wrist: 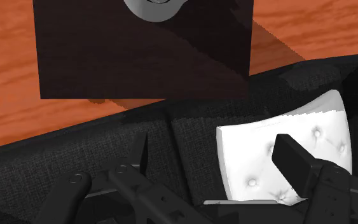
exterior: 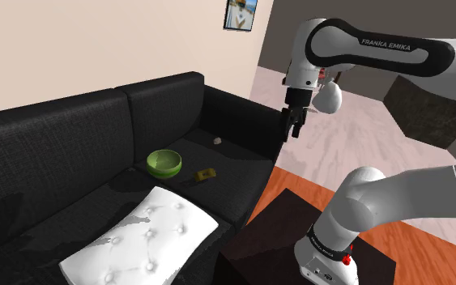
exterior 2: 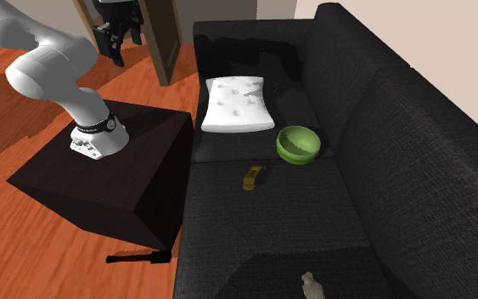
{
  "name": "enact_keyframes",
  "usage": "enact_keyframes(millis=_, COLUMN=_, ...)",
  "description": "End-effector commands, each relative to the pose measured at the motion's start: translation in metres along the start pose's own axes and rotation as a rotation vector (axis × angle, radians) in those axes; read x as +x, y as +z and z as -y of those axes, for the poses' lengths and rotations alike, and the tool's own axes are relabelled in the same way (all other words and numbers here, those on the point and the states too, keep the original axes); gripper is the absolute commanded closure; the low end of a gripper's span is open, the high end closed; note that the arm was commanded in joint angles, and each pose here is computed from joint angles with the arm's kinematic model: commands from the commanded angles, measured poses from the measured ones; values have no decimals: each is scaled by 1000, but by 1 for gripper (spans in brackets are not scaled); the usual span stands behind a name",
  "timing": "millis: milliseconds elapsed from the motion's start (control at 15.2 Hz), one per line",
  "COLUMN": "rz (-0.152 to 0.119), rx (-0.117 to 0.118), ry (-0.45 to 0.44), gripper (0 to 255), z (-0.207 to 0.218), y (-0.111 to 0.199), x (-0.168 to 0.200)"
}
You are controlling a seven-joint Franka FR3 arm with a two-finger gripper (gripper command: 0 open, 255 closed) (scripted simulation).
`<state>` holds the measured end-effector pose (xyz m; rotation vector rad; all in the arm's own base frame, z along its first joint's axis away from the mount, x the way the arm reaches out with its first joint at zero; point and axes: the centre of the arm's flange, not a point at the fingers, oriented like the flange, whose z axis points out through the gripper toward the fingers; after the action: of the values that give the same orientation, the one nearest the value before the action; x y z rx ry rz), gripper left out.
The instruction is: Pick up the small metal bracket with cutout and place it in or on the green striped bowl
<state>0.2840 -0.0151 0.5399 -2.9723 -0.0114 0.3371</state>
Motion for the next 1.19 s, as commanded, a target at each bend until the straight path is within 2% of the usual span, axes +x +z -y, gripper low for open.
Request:
enact_keyframes(millis=0, rz=0, rx=0, ry=0, gripper=0, z=0, y=0, x=0)
enact_keyframes(millis=1122, rz=-80, rx=-254, ry=-535, gripper=0, z=-30, y=144, x=141)
